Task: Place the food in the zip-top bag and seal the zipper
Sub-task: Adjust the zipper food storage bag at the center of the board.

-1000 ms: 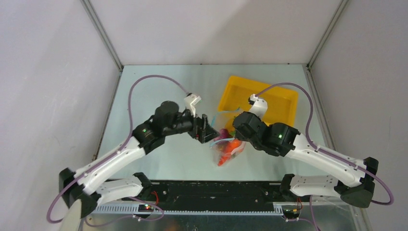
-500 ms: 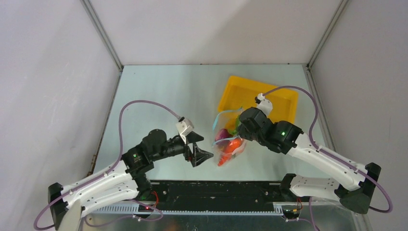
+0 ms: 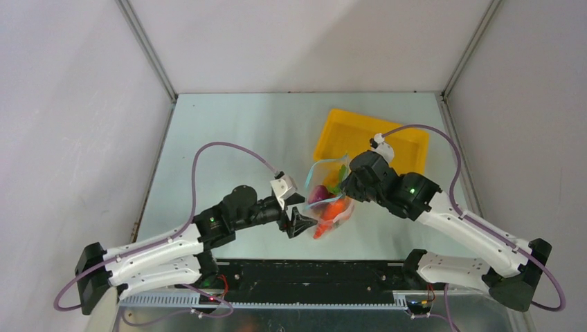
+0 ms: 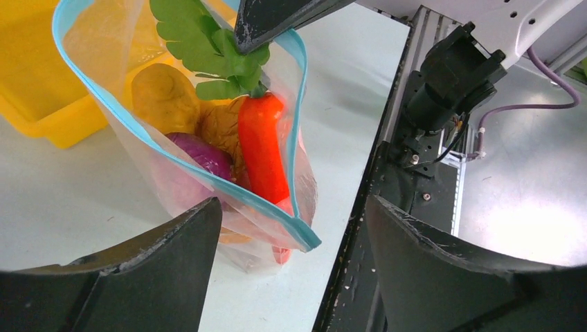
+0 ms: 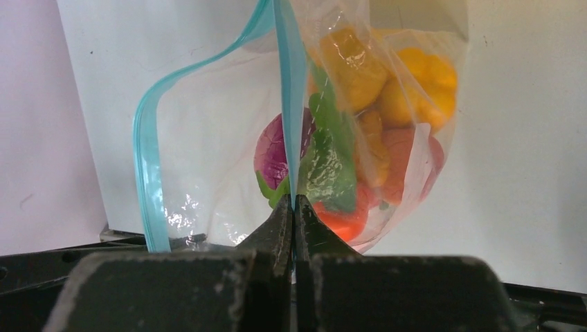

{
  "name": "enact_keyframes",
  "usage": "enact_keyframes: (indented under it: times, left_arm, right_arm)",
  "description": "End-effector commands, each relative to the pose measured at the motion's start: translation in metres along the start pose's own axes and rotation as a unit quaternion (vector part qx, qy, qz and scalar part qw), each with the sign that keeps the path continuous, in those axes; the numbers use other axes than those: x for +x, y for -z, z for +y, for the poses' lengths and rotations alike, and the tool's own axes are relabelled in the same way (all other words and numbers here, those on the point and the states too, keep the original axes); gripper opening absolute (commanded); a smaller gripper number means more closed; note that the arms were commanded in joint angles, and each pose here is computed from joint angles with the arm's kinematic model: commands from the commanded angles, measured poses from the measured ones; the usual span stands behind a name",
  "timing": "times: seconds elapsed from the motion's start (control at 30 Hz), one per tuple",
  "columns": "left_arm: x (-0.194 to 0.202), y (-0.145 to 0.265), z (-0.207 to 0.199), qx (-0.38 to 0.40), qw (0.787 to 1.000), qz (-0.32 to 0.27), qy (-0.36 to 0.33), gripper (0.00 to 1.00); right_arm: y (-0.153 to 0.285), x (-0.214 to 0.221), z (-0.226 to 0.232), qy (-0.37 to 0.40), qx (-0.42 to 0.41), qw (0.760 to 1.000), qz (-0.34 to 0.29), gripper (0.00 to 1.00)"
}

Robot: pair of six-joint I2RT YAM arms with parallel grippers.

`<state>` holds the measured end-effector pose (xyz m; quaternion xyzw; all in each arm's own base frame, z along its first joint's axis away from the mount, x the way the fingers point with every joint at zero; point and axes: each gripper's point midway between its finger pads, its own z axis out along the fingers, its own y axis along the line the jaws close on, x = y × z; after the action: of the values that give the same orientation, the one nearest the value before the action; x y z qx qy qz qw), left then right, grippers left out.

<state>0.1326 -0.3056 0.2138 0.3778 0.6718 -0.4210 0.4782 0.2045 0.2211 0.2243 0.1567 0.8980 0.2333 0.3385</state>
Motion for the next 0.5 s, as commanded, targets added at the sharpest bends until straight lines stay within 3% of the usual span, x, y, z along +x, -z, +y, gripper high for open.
enact_keyframes:
  times: [0.0, 0.07, 0.2, 0.27, 0.3, 0.33, 0.4, 0.47]
  left_arm:
    - [-0.032, -0.006, -0.002, 0.002, 0.998, -0.047, -0.034, 0.81]
    - [-0.031, -0.010, 0.001, -0.003, 0.998, -0.047, -0.037, 0.75]
    - [-0.028, -0.017, 0.004, -0.005, 0.998, -0.043, -0.043, 0.50]
    - [-0.027, -0.019, 0.005, -0.008, 0.998, -0.043, -0.047, 0.31]
    - [-0.029, -0.018, 0.006, -0.009, 0.998, -0.046, -0.048, 0.12]
    - [-0.030, -0.016, 0.006, -0.011, 0.997, -0.050, -0.053, 0.03]
    - [-0.030, -0.011, 0.007, -0.014, 0.996, -0.054, -0.065, 0.00]
    - [-0.029, -0.006, 0.008, -0.014, 0.995, -0.057, -0.078, 0.00]
  right_arm:
    - [0.008, -0.004, 0.008, -0.024, -0.030, 0.999, -0.004, 0.00]
    - [0.009, -0.003, 0.007, -0.028, -0.033, 0.999, -0.003, 0.00]
    - [0.011, -0.002, 0.004, -0.036, -0.039, 0.999, 0.002, 0.00]
    - [0.014, -0.002, 0.001, -0.035, -0.040, 0.999, 0.004, 0.00]
    - [0.016, -0.003, 0.001, -0.033, -0.044, 0.998, 0.005, 0.01]
    - [0.017, -0.003, 0.001, -0.025, -0.047, 0.999, 0.007, 0.06]
    - [0.022, -0.007, 0.001, 0.001, -0.061, 0.998, 0.000, 0.15]
    - [0.031, -0.020, 0.001, 0.045, -0.081, 0.995, -0.027, 0.37]
